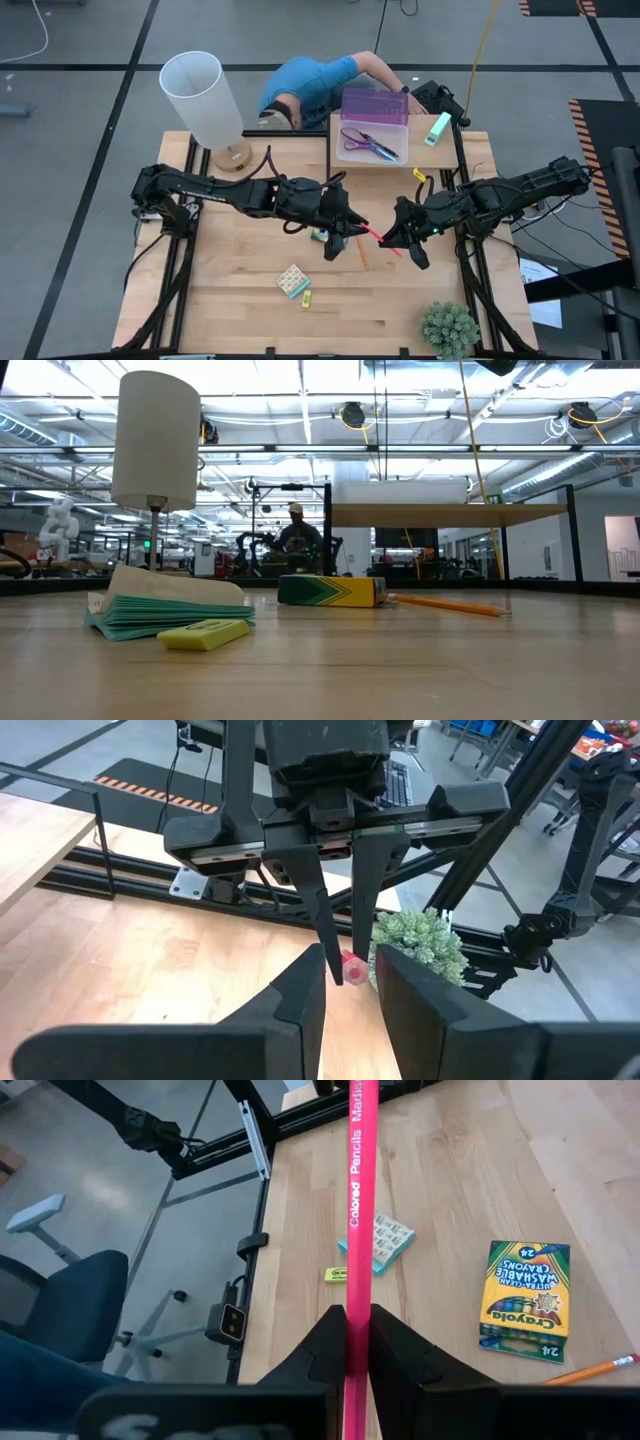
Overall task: Pick & place school supplies into a supply box
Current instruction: Put the pink pencil into the purple supply box on the shelf
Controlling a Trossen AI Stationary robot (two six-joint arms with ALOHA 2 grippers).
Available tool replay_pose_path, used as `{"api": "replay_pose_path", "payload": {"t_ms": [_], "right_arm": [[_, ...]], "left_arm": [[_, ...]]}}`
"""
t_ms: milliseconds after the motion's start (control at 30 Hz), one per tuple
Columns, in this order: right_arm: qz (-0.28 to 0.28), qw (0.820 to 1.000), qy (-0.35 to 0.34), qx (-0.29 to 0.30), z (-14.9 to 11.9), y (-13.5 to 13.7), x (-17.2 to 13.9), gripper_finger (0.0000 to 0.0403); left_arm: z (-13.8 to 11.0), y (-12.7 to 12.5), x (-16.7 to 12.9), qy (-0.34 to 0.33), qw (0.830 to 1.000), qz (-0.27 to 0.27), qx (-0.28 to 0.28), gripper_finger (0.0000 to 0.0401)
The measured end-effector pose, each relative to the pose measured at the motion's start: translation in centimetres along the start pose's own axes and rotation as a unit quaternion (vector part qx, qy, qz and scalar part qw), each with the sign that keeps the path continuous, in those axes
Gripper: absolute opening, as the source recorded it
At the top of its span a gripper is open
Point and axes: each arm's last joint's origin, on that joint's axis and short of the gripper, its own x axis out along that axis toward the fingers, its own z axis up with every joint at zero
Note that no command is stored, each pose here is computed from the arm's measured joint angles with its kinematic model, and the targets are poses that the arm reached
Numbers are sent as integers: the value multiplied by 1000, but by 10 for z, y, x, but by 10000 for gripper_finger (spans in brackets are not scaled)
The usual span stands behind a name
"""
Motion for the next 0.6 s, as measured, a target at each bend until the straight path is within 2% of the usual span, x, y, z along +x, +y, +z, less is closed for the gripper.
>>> {"api": "replay_pose_path", "payload": {"t_ms": [600], "right_arm": [[-2,1000,-1,-1,0,0,0,20]], "left_arm": [[0,2,0,1,1000,15,4,92]]}}
